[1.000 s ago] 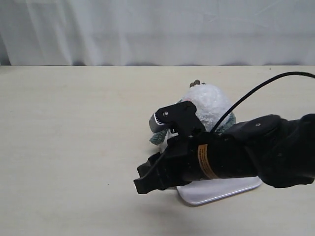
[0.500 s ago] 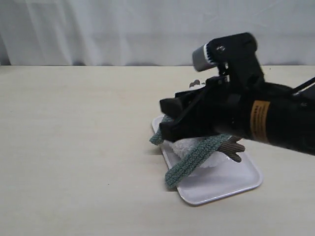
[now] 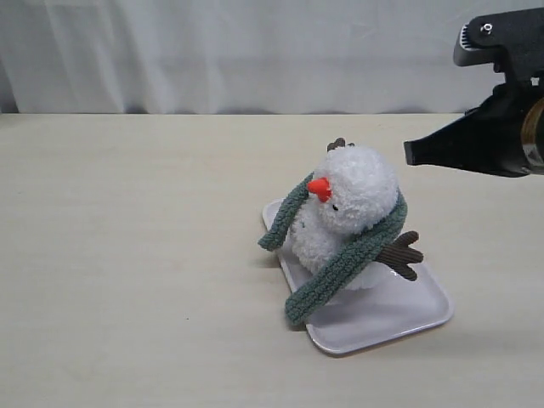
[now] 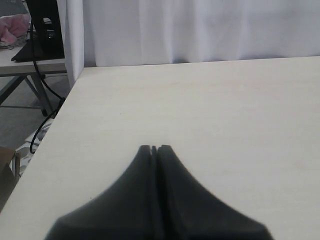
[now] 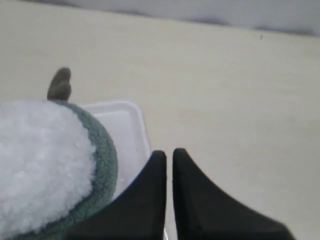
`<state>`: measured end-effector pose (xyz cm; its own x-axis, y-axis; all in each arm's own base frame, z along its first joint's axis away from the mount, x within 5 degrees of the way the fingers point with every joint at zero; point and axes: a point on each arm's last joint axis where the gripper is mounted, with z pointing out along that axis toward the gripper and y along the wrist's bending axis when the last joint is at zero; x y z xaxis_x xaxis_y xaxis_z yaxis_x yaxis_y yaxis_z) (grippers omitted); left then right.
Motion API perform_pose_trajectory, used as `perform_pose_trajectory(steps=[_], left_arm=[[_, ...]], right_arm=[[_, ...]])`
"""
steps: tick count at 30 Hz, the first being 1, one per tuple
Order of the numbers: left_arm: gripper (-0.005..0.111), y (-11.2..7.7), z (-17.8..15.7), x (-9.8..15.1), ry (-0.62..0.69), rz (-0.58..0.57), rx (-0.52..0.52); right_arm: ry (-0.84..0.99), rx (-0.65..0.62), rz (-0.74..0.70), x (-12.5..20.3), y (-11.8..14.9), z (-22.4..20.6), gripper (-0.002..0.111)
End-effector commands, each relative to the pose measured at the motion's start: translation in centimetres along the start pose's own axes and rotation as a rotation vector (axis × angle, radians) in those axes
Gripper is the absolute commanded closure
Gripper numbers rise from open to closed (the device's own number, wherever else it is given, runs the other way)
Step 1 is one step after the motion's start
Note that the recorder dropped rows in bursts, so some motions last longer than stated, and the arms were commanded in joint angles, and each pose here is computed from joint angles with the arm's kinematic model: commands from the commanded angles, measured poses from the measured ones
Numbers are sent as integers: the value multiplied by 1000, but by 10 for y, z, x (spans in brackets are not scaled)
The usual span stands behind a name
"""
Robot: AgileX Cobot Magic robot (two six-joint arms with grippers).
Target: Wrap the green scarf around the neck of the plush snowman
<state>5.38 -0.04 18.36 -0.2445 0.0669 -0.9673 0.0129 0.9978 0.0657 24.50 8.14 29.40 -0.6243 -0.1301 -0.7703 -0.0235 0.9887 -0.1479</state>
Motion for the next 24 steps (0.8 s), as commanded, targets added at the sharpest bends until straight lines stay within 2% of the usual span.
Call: perform_pose_trajectory(steps=[1,4,9,14,20,24], left_arm=[[107,0,0,0,-12,1,-2],[107,0,0,0,-12,1,-2],[107,0,0,0,-12,1,-2],[107,0,0,0,-12,1,-2],[107,0,0,0,-12,1,-2],[107,0,0,0,-12,1,-2]], right_arm=[[171,-123,46,-1,-14,28,104],[206,-195,94,1,-17,47,104],[249,-317,92,9,-3,76,104],[245,-315,143,14,2,97,104],[167,-299,94,7,-1,96,104],[206,-298,92,14,2,105,104]])
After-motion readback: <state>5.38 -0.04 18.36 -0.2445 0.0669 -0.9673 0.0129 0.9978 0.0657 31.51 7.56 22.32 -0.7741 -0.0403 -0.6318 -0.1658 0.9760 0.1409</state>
